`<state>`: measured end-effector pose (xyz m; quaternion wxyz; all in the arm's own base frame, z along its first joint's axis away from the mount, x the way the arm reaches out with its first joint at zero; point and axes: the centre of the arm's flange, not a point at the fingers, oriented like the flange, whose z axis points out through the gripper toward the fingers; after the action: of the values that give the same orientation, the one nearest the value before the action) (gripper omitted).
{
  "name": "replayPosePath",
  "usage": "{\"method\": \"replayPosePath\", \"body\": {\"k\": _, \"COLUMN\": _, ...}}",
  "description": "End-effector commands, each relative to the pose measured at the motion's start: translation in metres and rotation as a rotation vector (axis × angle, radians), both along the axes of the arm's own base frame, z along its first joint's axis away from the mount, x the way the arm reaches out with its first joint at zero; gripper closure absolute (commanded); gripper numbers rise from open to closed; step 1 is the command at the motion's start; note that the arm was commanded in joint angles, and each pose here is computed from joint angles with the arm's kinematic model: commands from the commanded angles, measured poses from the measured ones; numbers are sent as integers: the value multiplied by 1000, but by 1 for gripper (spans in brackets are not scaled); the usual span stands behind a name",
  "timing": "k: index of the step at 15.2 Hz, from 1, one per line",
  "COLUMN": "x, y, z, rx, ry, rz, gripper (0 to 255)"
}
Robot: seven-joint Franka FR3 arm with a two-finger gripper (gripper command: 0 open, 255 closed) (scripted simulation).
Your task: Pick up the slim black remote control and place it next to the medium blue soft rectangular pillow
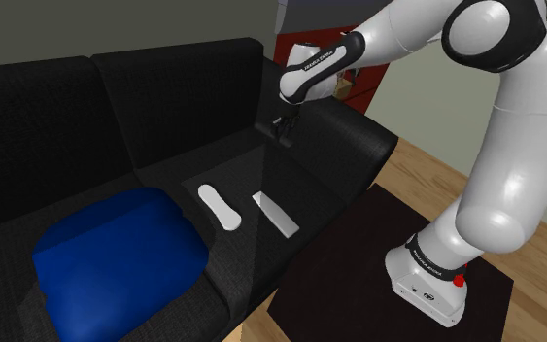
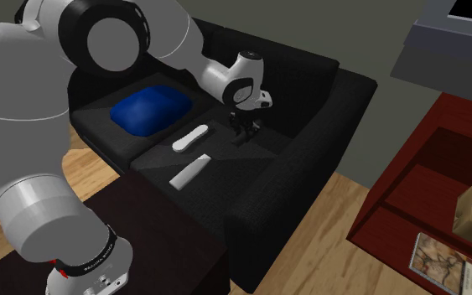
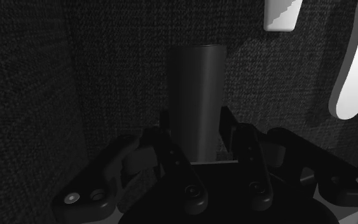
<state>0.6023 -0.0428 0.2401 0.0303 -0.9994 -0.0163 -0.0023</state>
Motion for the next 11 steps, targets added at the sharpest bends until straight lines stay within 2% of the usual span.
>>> {"method": "replayPosePath", "body": {"k": 1, "x": 1, "y": 1, "z": 10, "rx": 0, "ry": 0, "rz": 0, "gripper": 255}}
{"method": "replayPosePath", "body": {"k": 2, "x": 1, "y": 1, "z": 13, "rx": 0, "ry": 0, "rz": 0, "gripper": 255}}
{"method": "replayPosePath", "body": {"k": 11, "x": -75, "y": 93, "z": 14, "rx": 0, "ry": 0, "rz": 0, "gripper": 255}}
